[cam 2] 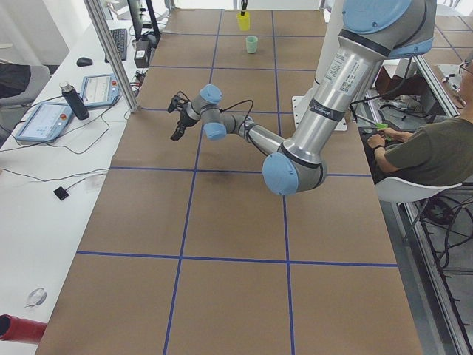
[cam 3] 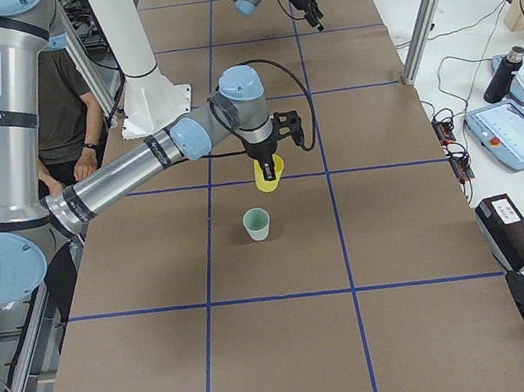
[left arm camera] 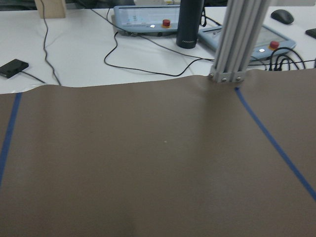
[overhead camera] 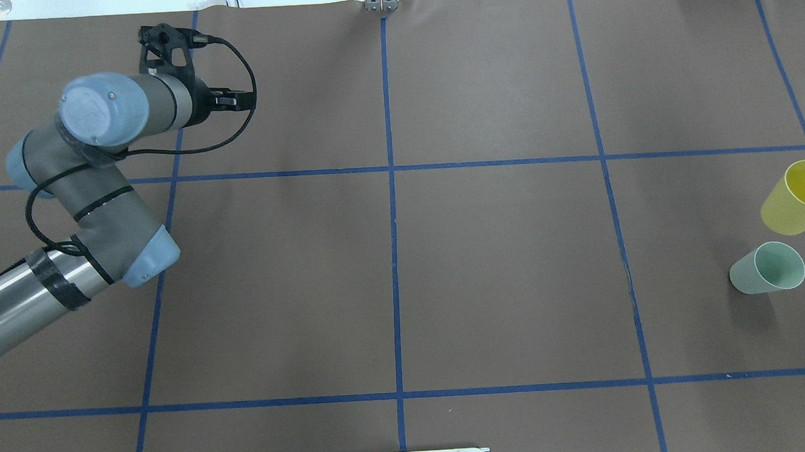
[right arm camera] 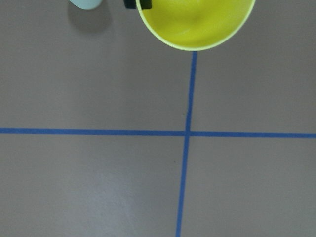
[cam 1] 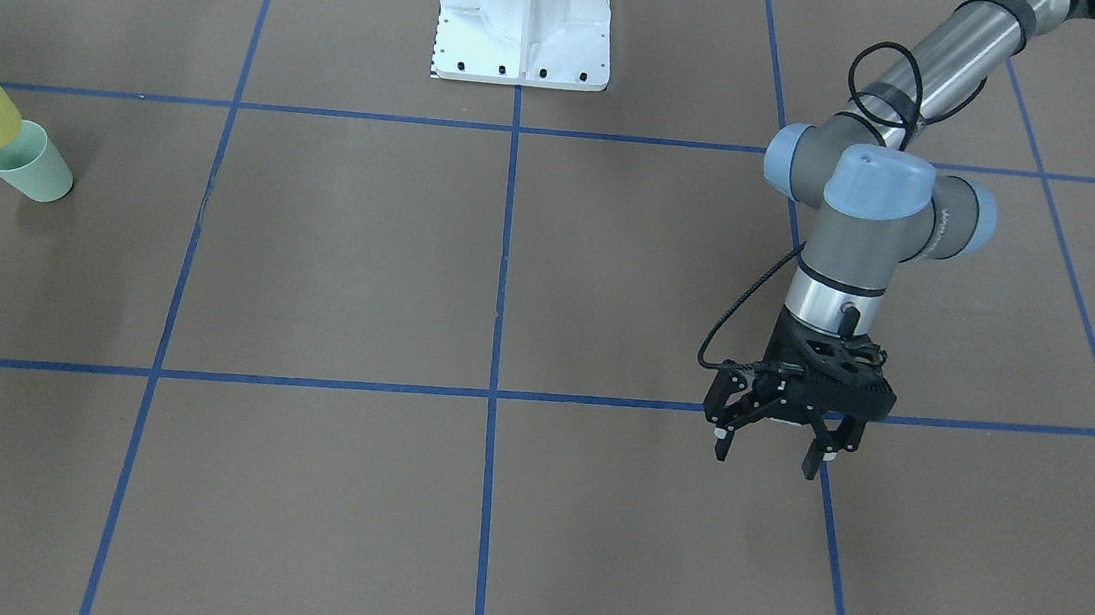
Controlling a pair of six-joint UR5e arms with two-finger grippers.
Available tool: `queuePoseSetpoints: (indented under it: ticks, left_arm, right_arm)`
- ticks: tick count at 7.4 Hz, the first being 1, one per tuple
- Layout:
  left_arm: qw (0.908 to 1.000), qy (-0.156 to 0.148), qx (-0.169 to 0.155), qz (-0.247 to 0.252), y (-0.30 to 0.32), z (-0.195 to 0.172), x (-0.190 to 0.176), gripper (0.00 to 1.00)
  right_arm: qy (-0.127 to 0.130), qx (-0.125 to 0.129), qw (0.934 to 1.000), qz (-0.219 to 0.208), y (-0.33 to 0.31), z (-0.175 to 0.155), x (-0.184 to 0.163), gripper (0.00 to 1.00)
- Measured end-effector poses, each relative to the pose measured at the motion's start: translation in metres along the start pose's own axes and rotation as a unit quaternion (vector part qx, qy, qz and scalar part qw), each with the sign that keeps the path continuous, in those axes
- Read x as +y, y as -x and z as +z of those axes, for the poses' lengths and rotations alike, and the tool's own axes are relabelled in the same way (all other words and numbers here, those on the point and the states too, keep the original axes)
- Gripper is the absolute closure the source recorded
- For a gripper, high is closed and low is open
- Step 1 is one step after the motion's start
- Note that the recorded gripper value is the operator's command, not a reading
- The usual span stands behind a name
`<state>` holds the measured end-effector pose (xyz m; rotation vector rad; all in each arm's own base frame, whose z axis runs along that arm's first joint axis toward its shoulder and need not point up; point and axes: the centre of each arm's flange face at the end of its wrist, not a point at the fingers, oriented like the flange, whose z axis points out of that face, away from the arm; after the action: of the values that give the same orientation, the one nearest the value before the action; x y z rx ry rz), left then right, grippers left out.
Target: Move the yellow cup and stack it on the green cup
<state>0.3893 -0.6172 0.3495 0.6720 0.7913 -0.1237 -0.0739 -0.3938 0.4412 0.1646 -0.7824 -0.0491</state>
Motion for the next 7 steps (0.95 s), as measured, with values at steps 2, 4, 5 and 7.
queuePoseSetpoints:
  ticks: [2, 4, 5, 7]
  left_arm:
    - [0.9964, 0.063, -0.042, 0.037, 0.064, -0.009, -0.045, 0.0]
    - [0.9902, 0.113, -0.043, 0.069, 0.134, -0.035, -0.088, 0.0]
    - [0.987, 0.131, -0.039, 0.084, 0.163, -0.048, -0.102, 0.0]
    - [0.9834, 0.146, -0.035, 0.102, 0.188, -0.06, -0.113, 0.0]
  right_arm:
    - [-0.009, -0.006, 0.9999, -0.011, -0.017, 0.025, -0.006, 1.0]
    - [-0.007, -0.012, 0.9998, -0.014, -0.034, 0.043, 0.002, 1.0]
    - [-0.007, -0.021, 0.9996, -0.018, -0.042, 0.048, 0.012, 1.0]
    - [-0.013, -0.039, 0.9989, -0.024, -0.049, 0.057, 0.026, 1.0]
